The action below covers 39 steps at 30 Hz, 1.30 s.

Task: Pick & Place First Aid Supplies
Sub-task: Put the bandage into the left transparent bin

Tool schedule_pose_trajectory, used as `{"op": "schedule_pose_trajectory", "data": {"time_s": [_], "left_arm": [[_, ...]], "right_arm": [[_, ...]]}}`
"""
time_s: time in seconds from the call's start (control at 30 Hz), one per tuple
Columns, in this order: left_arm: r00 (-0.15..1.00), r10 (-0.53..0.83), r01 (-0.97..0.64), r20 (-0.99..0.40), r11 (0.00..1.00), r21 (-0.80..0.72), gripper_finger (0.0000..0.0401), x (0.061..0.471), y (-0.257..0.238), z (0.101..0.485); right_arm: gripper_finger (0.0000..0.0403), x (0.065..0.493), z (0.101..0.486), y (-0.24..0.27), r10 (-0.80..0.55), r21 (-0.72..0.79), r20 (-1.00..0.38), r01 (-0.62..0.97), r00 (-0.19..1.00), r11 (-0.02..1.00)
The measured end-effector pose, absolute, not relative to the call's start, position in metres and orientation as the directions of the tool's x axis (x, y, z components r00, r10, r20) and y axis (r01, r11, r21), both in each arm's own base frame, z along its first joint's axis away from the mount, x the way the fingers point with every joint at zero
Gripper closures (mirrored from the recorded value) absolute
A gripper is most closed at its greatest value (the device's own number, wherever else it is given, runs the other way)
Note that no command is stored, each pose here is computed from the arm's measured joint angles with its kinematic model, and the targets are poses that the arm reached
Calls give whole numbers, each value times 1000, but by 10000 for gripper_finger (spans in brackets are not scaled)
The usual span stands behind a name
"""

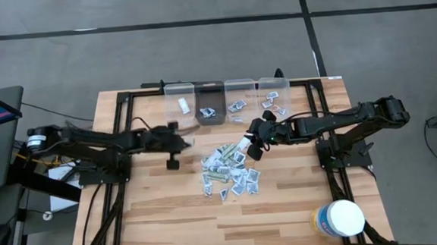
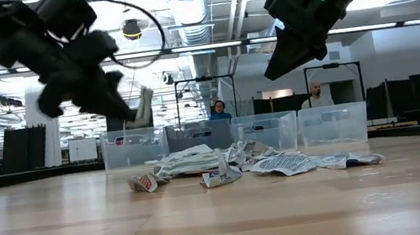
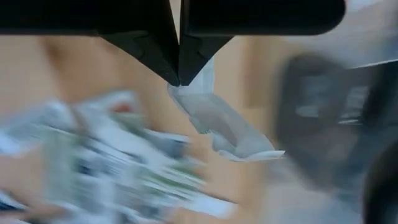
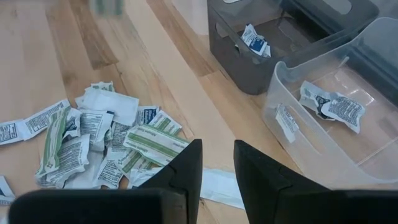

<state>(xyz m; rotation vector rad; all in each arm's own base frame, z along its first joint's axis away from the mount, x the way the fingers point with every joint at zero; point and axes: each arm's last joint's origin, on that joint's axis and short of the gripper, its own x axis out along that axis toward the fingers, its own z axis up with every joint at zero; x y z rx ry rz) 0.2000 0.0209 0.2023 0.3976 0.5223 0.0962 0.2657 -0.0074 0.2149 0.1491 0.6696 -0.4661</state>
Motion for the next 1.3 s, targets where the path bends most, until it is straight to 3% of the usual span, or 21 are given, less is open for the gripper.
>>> {"op": "schedule_pose_trajectory", "data": {"time_s": [0.13, 0.23, 0.4, 0.87, 1.3], "left_arm": [[843, 418, -257, -338, 866, 429, 393, 188, 38, 223], [781, 569, -467, -256, 805, 366, 394, 177, 56, 235], [699, 685, -641, -205, 728, 243, 393, 163, 86, 241], [738, 622, -611, -262, 781, 131, 387, 172, 128, 219], [728, 616, -609, -302, 783, 129, 304, 176, 131, 211]], "right_arm": [[317, 266, 215, -8, -368, -15, -628, 463, 686, 886], [317, 266, 215, -8, -372, -15, -625, 465, 686, 885], [317, 266, 216, -8, -374, -13, -620, 467, 690, 884], [317, 267, 217, -8, -376, 24, -606, 489, 701, 872], [317, 268, 217, -8, -376, 39, -602, 496, 704, 867]]}}
